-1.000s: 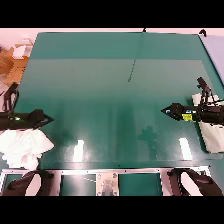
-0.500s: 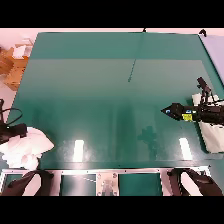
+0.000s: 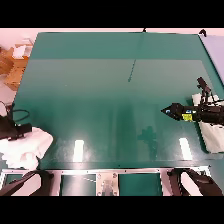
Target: Fold the shirts.
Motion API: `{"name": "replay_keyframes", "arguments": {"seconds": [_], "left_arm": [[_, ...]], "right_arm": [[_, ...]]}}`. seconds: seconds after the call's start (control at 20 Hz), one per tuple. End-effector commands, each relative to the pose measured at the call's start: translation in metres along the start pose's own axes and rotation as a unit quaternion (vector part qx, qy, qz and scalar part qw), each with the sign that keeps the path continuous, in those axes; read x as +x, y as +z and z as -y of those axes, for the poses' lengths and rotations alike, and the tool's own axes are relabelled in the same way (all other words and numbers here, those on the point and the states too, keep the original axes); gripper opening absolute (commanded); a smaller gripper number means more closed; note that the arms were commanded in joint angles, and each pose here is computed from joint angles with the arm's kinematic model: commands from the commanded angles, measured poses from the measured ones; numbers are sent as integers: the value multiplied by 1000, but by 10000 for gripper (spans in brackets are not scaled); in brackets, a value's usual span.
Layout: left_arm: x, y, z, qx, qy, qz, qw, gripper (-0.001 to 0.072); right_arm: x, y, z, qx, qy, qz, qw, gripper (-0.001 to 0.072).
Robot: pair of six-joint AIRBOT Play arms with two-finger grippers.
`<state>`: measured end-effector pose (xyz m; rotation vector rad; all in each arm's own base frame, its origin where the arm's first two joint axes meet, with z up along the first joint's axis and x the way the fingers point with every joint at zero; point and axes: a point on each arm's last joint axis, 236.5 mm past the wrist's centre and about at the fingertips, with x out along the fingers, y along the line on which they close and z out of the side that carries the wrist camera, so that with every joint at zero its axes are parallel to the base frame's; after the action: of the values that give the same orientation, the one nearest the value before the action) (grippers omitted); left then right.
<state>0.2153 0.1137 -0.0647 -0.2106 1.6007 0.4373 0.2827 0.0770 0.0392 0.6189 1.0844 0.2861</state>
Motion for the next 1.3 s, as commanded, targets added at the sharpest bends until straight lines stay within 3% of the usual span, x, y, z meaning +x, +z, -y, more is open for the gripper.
{"name": "replay_keyframes", "arguments": {"seconds": [0.0,0.15,0.35,0.45,0.65,0.85,0.9,0.95,1.0,1.25], "left_arm": [[-69,35,62,25,-134,44,990,23],[-188,58,159,113,-261,148,947,23],[-311,3,304,257,-410,253,838,24],[-309,-31,354,308,-428,243,814,24],[-234,-88,444,387,-418,152,808,25],[-175,-162,526,424,-487,52,762,26],[-164,-171,534,417,-498,26,760,68],[-157,-171,537,406,-503,9,763,454],[-156,-163,533,397,-502,3,768,720],[-211,-57,418,339,-499,-41,796,714]], "right_arm": [[0,0,0,0,0,0,1000,16],[0,0,0,0,0,0,1000,16],[0,0,0,0,0,0,1000,16],[0,0,0,0,0,0,1000,16],[0,0,0,0,0,0,1000,16],[0,0,-1,0,2,0,1000,16],[0,0,-1,1,2,1,1000,16],[0,0,-1,0,2,1,1000,16],[0,2,0,1,1,6,1000,16],[0,7,-11,11,23,14,1000,16]]}}
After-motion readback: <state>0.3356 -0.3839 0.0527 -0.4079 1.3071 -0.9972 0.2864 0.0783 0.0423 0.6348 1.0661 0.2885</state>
